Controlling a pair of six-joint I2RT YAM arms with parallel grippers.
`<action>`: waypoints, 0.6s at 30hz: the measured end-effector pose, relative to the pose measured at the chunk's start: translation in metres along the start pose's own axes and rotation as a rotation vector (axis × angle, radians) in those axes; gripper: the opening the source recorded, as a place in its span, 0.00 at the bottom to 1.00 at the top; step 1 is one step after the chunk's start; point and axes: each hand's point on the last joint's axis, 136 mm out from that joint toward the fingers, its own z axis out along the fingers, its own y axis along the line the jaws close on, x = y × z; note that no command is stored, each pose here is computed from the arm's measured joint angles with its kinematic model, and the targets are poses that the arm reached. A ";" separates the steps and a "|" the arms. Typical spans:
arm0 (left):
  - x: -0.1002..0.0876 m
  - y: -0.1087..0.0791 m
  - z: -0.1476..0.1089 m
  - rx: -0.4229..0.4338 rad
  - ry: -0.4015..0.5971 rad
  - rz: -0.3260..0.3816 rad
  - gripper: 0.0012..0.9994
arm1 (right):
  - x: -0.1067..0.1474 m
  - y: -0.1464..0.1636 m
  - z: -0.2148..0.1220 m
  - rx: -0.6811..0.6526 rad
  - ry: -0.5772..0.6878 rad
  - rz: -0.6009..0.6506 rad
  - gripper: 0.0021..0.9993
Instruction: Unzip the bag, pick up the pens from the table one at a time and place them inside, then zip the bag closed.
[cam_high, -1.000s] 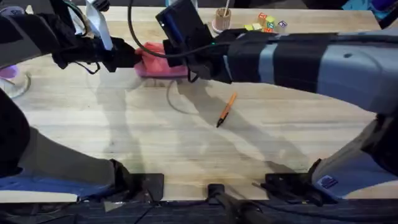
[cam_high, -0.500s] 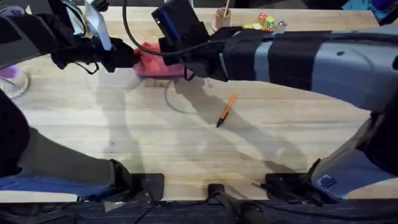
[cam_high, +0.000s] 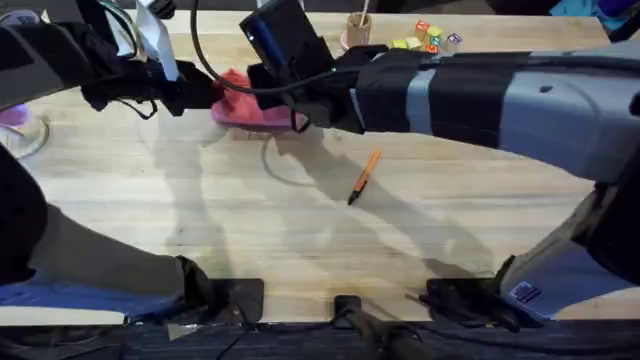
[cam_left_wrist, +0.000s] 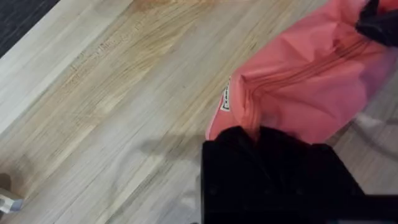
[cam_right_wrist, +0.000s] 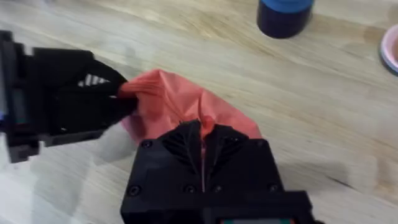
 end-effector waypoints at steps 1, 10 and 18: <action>0.000 0.000 0.000 -0.002 0.002 0.001 0.04 | -0.002 0.002 0.000 -0.009 -0.007 0.003 0.03; 0.000 0.001 0.000 -0.003 0.004 0.001 0.04 | -0.006 0.018 -0.002 -0.078 -0.019 0.007 0.03; 0.001 0.003 0.000 -0.012 0.009 0.009 0.04 | -0.001 0.042 -0.006 -0.160 -0.009 -0.005 0.03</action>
